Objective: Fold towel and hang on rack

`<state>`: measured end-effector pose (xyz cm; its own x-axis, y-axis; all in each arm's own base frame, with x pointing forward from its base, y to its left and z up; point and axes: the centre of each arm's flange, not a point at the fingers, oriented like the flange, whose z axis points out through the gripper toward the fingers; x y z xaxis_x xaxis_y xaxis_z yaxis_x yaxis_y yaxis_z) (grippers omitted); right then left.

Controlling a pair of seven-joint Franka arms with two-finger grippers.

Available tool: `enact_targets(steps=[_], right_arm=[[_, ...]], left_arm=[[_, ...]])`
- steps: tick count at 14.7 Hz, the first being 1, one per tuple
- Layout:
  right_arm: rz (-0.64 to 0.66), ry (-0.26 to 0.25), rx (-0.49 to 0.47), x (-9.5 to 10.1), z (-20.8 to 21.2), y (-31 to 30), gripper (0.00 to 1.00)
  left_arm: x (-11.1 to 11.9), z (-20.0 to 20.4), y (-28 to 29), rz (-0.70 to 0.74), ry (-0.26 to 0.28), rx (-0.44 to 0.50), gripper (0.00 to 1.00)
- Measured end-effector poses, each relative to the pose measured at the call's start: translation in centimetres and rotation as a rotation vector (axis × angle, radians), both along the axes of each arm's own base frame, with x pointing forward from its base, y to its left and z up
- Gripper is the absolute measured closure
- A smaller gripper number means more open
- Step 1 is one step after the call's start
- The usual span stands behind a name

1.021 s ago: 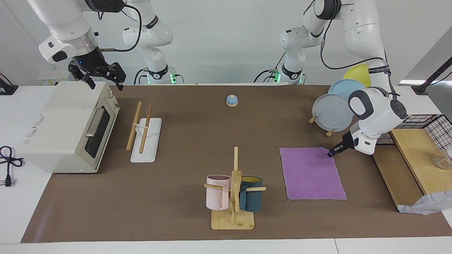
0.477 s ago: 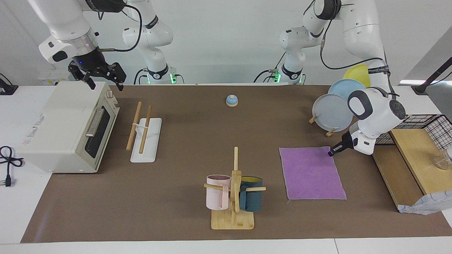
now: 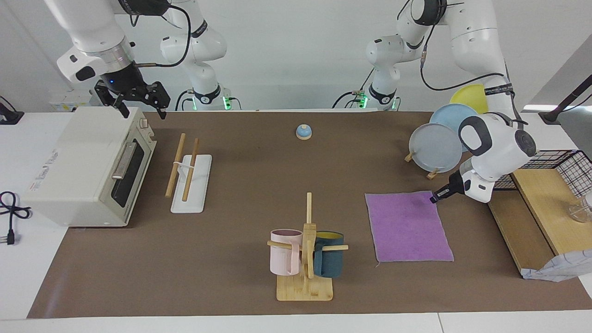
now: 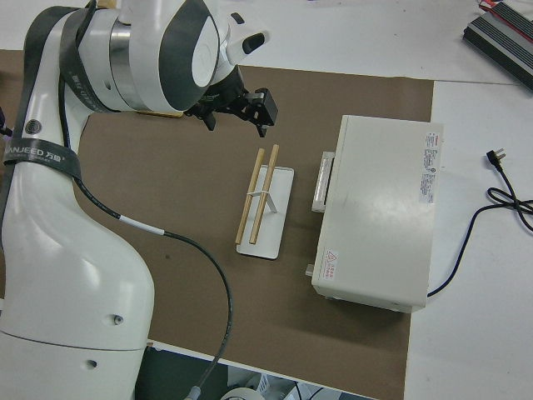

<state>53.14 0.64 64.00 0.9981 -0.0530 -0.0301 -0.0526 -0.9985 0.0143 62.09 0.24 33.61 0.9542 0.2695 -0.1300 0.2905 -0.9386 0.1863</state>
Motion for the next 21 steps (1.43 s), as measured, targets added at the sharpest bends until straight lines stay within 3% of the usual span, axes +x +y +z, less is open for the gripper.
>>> enact_targets(steps=[3, 6, 10, 14, 17, 21], right_arm=[[0.000, 0.001, 0.002, 0.0, 0.0, 0.0, 0.00], [0.001, 0.001, 0.016, 0.0, -0.1, 0.2, 0.00], [0.001, 0.001, 0.019, 0.0, -0.1, 0.2, 0.00], [0.001, 0.000, 0.020, 0.0, -0.1, 0.2, 0.00], [0.001, 0.002, 0.020, 0.0, -0.2, 0.2, 0.00], [0.001, 0.007, 0.021, 0.0, -0.5, 0.2, 0.00]], left_arm=[[-0.5, 2.3, -7.2, -0.197, -0.035, 0.101, 0.98], [-2.8, 2.7, -17.9, -0.326, -0.065, 0.174, 0.98], [-6.3, -1.5, -26.3, -0.249, -0.126, 0.167, 0.98], [-6.0, -2.7, -26.2, -0.204, -0.128, 0.169, 0.98], [-5.5, -1.9, -25.0, -0.175, -0.125, 0.171, 0.73], [-3.8, 1.2, -19.4, -0.107, -0.110, 0.094, 0.26]])
